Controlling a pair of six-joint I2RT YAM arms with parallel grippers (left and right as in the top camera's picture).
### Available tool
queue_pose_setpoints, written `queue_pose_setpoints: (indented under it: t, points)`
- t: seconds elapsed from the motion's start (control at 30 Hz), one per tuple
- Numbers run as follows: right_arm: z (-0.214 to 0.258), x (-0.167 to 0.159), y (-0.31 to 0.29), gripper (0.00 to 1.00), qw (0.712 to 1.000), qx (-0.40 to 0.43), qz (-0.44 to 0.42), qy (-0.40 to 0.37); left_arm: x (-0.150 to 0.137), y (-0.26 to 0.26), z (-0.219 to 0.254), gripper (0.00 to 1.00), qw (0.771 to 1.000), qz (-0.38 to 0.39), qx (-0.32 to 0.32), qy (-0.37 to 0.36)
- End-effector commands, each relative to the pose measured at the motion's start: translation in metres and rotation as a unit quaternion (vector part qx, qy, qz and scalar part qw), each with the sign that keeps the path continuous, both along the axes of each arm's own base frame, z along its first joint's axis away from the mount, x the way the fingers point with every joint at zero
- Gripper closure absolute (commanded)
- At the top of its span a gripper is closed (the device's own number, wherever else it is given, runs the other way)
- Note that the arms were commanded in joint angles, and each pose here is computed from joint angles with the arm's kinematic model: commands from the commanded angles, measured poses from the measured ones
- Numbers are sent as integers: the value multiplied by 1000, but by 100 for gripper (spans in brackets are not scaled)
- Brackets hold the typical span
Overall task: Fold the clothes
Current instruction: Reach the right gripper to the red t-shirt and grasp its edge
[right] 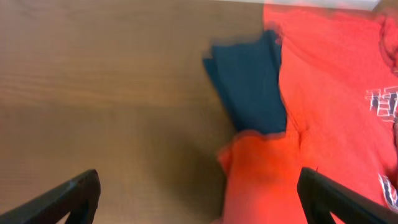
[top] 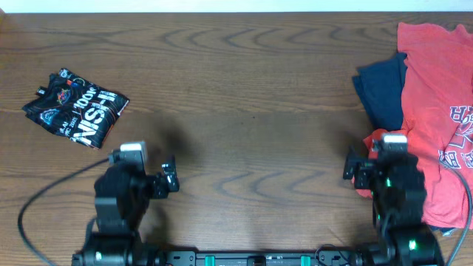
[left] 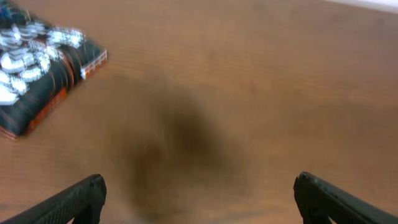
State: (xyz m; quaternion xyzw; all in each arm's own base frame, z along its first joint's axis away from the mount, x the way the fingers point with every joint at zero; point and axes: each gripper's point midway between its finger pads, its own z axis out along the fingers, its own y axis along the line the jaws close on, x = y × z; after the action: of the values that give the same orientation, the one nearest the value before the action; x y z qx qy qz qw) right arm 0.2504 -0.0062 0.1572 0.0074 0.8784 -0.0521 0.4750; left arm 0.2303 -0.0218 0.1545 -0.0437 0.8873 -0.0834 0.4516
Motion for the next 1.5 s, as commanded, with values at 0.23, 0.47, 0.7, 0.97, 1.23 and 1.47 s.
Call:
queue_pose_setpoints:
  t: [0.23,0.47,0.7,0.97,1.23,1.47]
  points:
    - [-85,7,-37,1,951,10,-93,294,16,-3,-30,2,984,-2,1,177]
    - [-143,3,-43,1,917,11,-111,383,15,-3,-56,2,972,-2,2,233]
    - [-169,-10,-59,50,889,-9,-173,423,15,-3,-59,2,971,-2,3,239]
    - [-163,-8,-61,99,889,5,-185,418,16,-3,-58,2,971,-2,2,237]
    - [-25,62,-38,99,947,64,-105,298,17,-3,-57,2,972,-2,2,234]
    - [66,59,51,99,952,117,155,235,17,-3,-57,2,972,-2,2,234]
